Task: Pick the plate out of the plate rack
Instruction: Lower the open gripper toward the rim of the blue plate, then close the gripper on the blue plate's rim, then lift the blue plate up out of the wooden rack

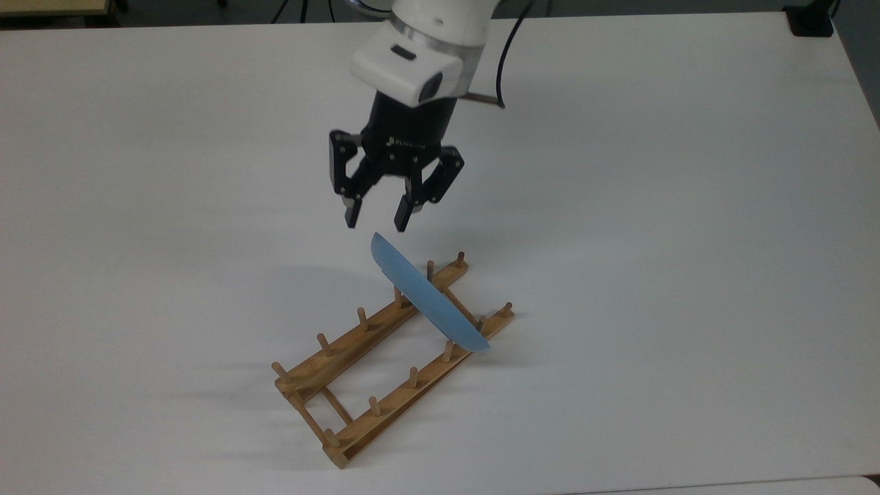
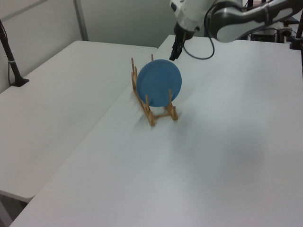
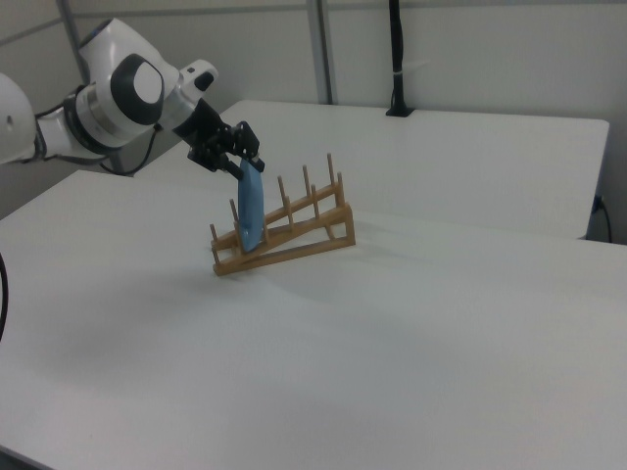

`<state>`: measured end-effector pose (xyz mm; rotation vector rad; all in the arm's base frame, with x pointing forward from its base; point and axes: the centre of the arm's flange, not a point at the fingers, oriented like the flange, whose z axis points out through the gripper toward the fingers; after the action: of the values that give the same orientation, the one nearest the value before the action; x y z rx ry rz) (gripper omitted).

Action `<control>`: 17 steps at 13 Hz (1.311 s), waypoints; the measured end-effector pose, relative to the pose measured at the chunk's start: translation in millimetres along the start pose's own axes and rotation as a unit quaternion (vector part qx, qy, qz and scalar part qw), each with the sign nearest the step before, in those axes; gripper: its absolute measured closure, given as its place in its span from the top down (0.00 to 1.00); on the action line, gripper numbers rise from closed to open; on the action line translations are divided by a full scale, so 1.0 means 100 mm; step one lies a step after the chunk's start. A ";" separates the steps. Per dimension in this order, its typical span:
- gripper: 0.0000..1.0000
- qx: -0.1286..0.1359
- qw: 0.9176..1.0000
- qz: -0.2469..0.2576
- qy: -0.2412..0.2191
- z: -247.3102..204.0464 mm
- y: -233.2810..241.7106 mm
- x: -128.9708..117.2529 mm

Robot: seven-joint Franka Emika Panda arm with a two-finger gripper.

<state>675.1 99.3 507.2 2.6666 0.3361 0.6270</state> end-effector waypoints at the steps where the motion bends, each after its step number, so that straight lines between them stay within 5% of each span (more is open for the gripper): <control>1: 0.45 -0.006 1.000 0.002 -0.001 0.10 -0.09 0.00; 7: 0.28 -0.016 1.000 -0.009 -0.005 0.21 -0.20 0.00; 8: 0.15 -0.018 1.000 -0.012 -0.004 0.20 -0.20 0.00; 10: 0.06 -0.025 1.000 -0.019 -0.003 0.21 -0.21 0.00; 17: 0.06 -0.048 0.998 -0.015 0.022 -0.04 0.03 0.10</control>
<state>682.9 101.2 515.2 2.5546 0.3479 0.6769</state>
